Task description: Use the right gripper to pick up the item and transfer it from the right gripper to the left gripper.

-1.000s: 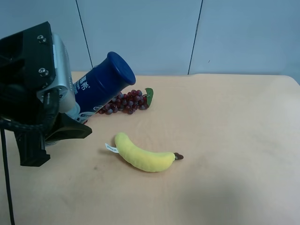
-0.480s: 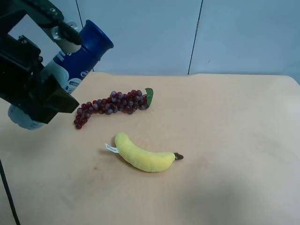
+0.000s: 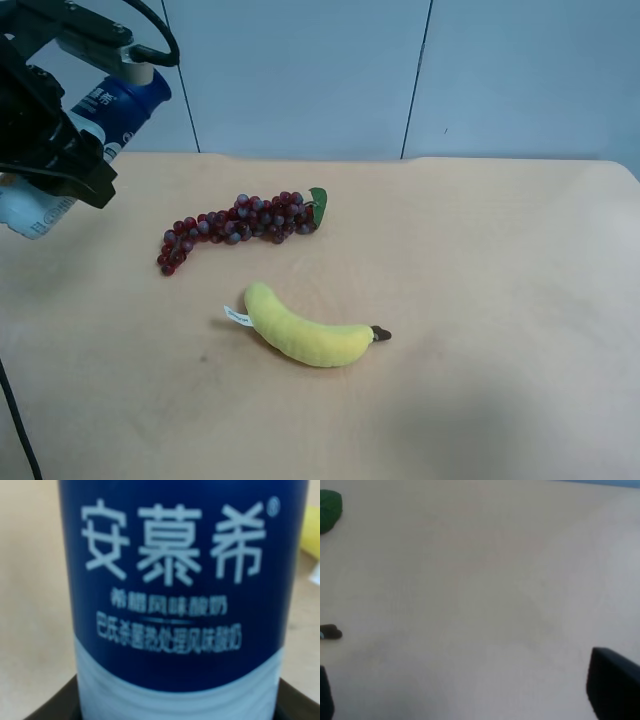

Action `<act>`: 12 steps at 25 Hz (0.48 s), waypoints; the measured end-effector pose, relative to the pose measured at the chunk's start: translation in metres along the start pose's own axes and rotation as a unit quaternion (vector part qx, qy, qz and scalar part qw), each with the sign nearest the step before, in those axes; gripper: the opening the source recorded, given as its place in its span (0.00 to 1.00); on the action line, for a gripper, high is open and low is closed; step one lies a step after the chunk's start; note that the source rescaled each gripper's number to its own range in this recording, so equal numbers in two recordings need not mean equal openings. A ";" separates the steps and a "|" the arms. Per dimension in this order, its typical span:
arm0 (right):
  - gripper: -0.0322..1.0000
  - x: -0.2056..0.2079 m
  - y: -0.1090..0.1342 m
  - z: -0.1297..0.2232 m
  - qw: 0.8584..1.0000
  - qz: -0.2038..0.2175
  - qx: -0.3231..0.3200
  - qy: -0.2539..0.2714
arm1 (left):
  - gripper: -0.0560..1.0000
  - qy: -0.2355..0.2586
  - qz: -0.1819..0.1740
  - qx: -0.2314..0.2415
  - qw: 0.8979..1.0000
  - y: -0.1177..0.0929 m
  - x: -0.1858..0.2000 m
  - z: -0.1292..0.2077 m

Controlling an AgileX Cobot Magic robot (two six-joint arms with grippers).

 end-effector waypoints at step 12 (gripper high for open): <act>1.00 0.000 0.000 0.000 1.000 0.000 0.000 0.000 | 0.05 0.072 -0.040 0.159 0.984 0.107 -0.051 0.043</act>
Point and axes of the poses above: a point on each arm's last joint axis where the gripper is mounted, x pointing back along that axis away from the gripper, y along the wrist's bending axis when the last joint is at zero, z = x × y, the point moved 2 cm from there along -x, pointing out along that axis toward the gripper, and after that the axes turned 2 degrees about -x, right-handed, at the moved point
